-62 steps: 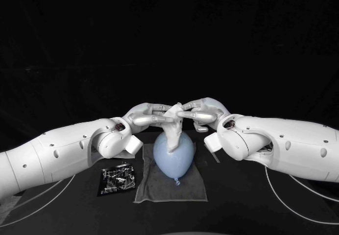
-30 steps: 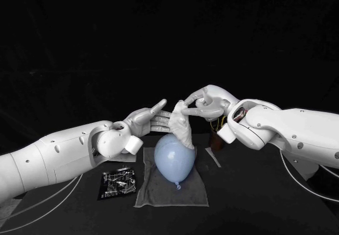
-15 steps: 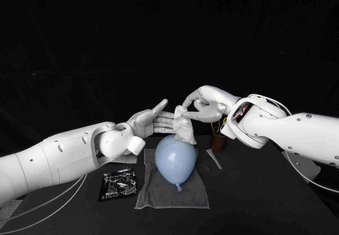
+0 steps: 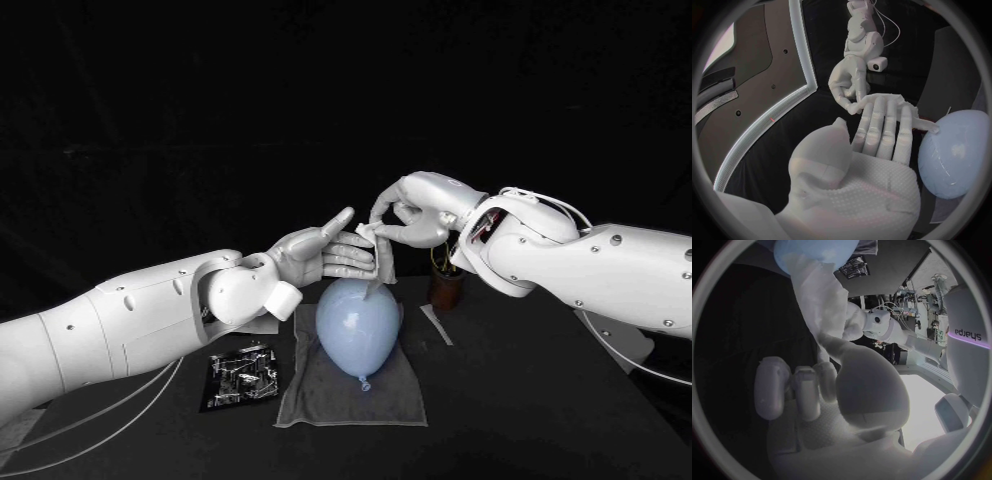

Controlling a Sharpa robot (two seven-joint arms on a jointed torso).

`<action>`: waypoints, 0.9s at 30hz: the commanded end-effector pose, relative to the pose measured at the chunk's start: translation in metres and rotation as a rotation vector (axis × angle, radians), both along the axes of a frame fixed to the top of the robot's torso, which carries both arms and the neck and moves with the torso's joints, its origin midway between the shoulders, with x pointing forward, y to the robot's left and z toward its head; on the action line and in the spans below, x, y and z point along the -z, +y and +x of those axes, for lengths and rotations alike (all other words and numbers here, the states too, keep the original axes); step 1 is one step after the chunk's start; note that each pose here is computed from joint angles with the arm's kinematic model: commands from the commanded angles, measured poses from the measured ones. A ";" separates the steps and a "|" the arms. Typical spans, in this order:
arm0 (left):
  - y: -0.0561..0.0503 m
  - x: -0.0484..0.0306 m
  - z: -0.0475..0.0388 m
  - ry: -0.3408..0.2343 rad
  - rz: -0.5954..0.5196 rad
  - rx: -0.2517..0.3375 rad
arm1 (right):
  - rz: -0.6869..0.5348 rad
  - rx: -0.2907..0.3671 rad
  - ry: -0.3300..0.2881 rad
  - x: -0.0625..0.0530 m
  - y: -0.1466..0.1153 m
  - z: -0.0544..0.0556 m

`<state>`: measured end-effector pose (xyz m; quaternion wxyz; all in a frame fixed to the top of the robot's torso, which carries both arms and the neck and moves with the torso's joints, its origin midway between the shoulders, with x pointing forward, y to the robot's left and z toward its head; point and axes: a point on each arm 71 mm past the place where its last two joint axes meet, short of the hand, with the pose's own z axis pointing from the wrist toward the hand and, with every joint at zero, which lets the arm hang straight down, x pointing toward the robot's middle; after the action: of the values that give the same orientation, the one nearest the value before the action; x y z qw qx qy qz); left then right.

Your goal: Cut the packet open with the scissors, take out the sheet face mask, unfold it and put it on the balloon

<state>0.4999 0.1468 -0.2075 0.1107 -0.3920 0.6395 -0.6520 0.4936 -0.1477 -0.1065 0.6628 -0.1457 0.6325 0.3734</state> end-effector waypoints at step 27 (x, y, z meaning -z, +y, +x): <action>0.031 -0.0040 0.0126 -0.112 0.033 -0.195 | 0.025 0.076 -0.109 -0.007 -0.012 0.006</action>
<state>0.5069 0.1706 -0.2065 0.1567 -0.4072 0.6195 -0.6526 0.5000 -0.1584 -0.1036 0.7012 -0.1488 0.6105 0.3368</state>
